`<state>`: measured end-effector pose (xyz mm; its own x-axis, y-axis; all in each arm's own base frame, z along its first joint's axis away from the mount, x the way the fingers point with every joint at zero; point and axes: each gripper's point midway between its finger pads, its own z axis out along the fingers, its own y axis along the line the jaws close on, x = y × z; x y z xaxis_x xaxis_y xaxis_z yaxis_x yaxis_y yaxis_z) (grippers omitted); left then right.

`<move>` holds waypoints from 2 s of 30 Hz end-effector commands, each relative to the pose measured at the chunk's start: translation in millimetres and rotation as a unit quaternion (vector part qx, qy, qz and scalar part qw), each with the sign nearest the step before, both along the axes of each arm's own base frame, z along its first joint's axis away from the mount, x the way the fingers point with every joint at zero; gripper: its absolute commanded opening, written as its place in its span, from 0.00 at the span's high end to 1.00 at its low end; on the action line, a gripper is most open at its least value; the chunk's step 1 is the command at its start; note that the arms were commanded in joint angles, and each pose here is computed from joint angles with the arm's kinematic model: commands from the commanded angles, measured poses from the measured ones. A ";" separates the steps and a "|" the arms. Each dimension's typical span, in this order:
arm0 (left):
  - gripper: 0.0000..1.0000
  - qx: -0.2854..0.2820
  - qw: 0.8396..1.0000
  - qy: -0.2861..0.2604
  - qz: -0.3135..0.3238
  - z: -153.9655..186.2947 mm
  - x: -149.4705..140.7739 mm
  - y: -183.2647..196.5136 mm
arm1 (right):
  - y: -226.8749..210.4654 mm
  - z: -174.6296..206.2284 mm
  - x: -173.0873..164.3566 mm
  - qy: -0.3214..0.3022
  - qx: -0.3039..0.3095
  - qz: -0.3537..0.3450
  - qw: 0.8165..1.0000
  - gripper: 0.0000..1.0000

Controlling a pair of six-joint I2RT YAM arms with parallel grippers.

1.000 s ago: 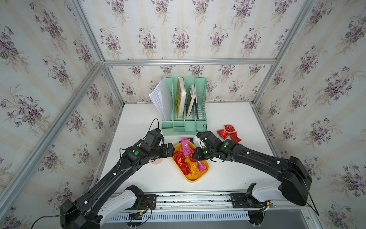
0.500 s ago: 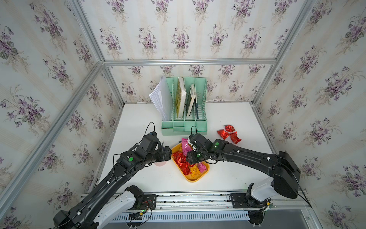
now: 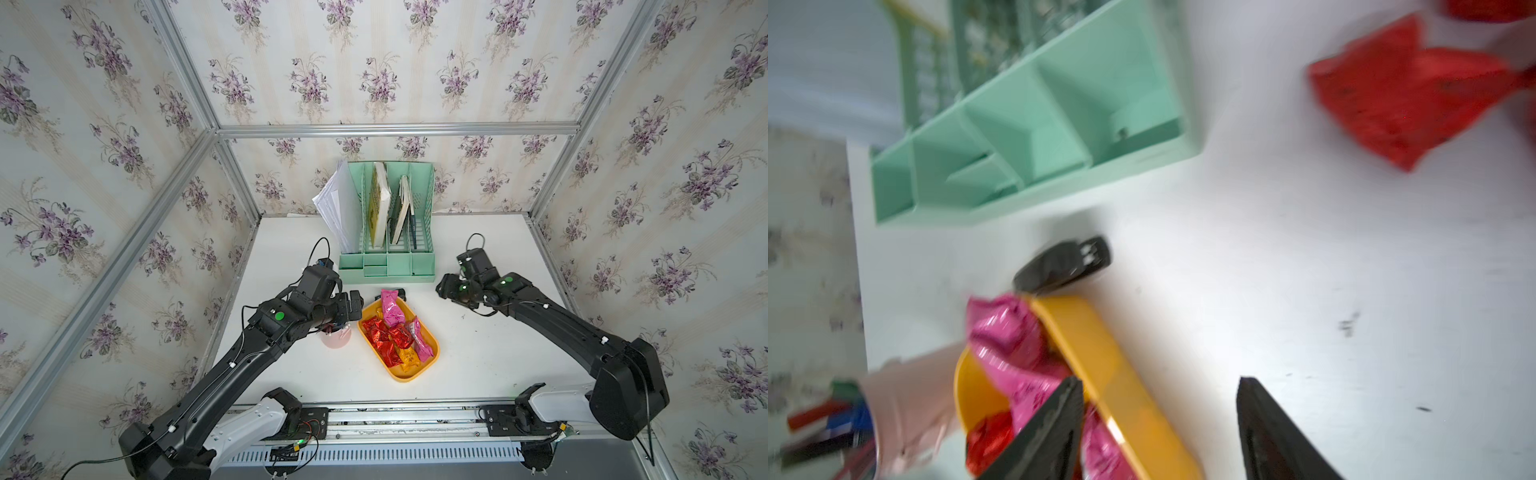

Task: Put the tea bags into the storage box
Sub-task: Adjust the tea bag at the center of the board, then pick up the tea bag from the center of the board.

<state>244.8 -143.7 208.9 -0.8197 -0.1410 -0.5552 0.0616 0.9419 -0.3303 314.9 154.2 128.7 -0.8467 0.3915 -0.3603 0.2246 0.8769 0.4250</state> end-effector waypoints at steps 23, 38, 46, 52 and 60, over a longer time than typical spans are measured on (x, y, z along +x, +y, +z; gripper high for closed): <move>0.01 0.019 0.999 -0.013 0.041 -7.2 67.2 -23.3 | -65.7 -62.1 119.6 0.038 -0.090 0.079 0.992 0.35; 0.01 0.030 0.999 -0.011 0.028 -8.5 63.6 -19.8 | -62.8 -90.5 87.8 0.077 -0.059 0.061 0.993 0.37; 0.01 0.025 0.999 -0.008 0.045 -12.0 58.0 -13.2 | -67.2 -100.5 92.2 0.092 -0.073 0.054 0.992 0.64; 0.01 0.033 0.998 -0.011 0.051 -10.5 53.7 -5.5 | -60.6 -83.4 89.3 0.075 -0.052 0.057 0.994 0.73; 0.01 0.036 0.997 -0.017 0.060 -4.3 56.6 4.5 | 15.7 -15.2 54.1 0.000 -0.020 0.183 0.983 0.76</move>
<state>300.8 -144.7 201.6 -0.7848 -0.2008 -0.5863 -0.0384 0.9600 -0.2774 388.9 140.5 99.1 -0.9209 0.1435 -0.3624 0.0028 0.9321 0.3621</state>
